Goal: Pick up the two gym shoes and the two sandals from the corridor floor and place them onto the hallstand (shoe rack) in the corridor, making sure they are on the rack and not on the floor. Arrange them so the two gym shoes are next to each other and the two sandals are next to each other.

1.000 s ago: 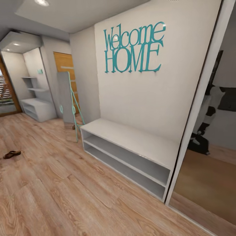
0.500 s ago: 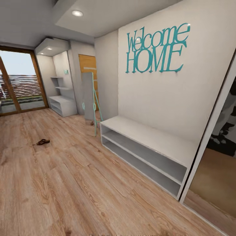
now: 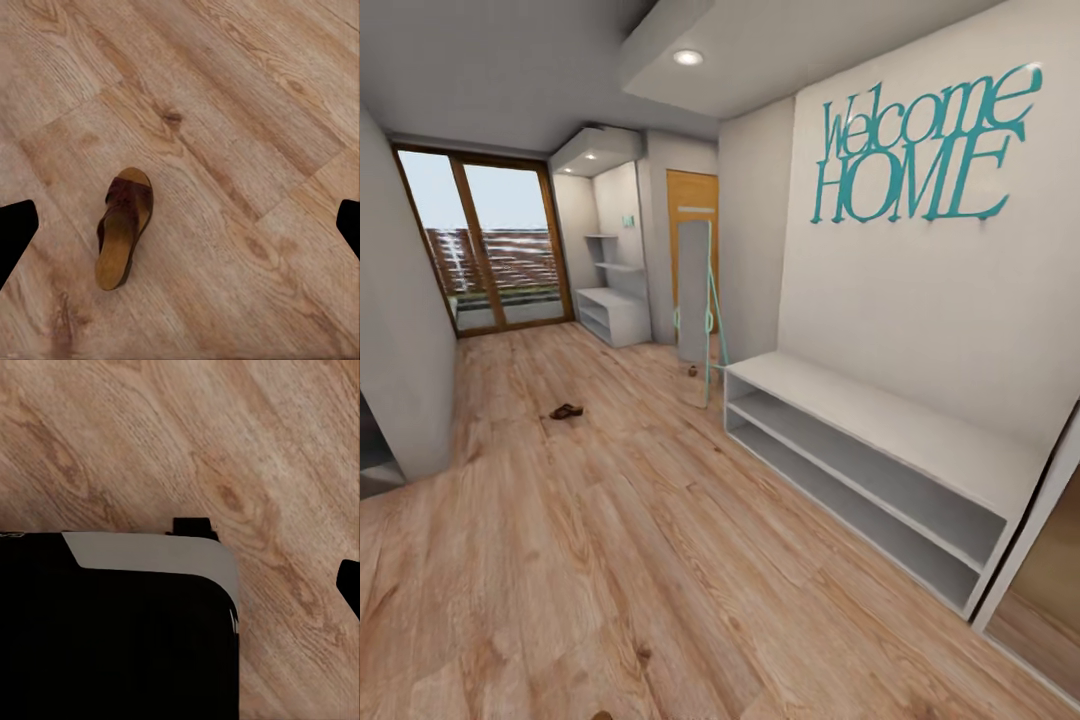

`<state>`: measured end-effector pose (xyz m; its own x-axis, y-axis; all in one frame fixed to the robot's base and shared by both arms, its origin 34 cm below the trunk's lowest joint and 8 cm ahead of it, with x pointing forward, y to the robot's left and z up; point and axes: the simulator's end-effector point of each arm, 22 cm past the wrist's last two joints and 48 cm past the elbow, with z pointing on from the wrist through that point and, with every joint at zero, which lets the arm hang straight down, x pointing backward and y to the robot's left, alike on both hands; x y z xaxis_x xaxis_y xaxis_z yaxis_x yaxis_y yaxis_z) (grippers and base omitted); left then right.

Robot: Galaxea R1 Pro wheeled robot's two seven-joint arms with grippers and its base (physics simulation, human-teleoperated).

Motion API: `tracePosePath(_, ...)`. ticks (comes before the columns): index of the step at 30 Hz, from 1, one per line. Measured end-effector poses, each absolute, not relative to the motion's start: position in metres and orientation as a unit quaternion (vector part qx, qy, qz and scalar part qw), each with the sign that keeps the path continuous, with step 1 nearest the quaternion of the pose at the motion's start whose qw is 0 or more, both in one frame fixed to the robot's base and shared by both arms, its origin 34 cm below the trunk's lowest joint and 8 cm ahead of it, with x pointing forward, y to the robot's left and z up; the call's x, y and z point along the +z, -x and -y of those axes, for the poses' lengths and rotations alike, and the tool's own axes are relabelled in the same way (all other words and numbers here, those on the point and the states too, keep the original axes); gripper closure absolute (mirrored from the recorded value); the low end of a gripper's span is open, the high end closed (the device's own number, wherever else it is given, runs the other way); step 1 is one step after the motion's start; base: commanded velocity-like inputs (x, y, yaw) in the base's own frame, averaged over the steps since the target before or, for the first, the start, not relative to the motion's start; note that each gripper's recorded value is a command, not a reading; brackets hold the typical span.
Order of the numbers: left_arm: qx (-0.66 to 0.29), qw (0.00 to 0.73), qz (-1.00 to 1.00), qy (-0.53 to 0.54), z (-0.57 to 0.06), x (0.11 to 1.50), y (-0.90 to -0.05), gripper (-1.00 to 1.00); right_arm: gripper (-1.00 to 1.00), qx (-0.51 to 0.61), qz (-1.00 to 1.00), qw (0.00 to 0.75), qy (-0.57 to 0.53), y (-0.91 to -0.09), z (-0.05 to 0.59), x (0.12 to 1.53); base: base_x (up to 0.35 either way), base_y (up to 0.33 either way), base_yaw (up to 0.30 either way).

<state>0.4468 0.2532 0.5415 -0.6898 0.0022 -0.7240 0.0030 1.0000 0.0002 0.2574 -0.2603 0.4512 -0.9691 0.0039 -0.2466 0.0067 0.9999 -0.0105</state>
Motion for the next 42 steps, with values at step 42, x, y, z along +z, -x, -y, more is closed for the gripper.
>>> tracePosePath(42,-0.019,0.41,-0.912,-0.005,-0.235,0.62,-0.611,-1.0,-1.0,-0.006,-0.986,0.166,-0.001,-0.423,0.258,0.513,-0.005,0.012,0.006)
